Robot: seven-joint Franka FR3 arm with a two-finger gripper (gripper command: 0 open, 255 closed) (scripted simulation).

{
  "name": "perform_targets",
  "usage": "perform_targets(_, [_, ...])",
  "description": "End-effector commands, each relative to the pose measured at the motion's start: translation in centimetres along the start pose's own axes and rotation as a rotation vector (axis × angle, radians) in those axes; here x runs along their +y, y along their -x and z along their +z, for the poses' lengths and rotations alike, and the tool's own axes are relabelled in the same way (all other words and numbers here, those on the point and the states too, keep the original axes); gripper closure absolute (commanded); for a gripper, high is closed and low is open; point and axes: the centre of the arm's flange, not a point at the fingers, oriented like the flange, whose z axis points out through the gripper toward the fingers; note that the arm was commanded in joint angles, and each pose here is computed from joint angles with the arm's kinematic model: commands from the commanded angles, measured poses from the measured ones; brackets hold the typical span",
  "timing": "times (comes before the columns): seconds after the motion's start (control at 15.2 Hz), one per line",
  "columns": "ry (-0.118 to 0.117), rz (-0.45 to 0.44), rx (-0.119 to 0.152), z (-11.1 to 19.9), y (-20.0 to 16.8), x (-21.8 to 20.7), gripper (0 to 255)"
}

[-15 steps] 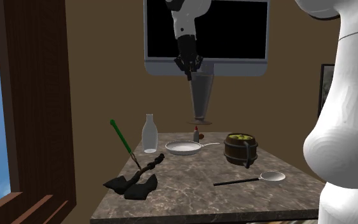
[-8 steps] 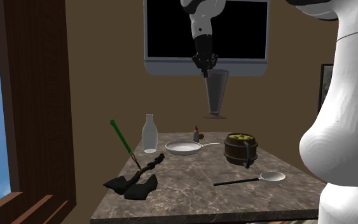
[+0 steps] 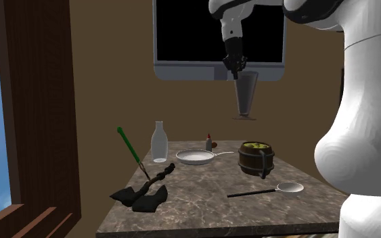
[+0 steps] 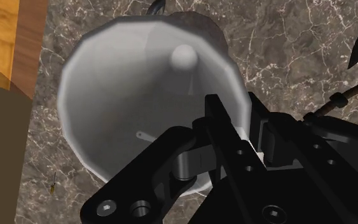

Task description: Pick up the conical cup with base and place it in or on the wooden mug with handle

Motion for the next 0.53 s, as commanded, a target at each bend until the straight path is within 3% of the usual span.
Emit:
perform_targets(0.0, [0.001,-0.001,0.001,-0.2,-0.5,2.7,255])
perform_targets(0.46, [0.001,-0.001,0.001,-0.8,-1.3,11.9,255])
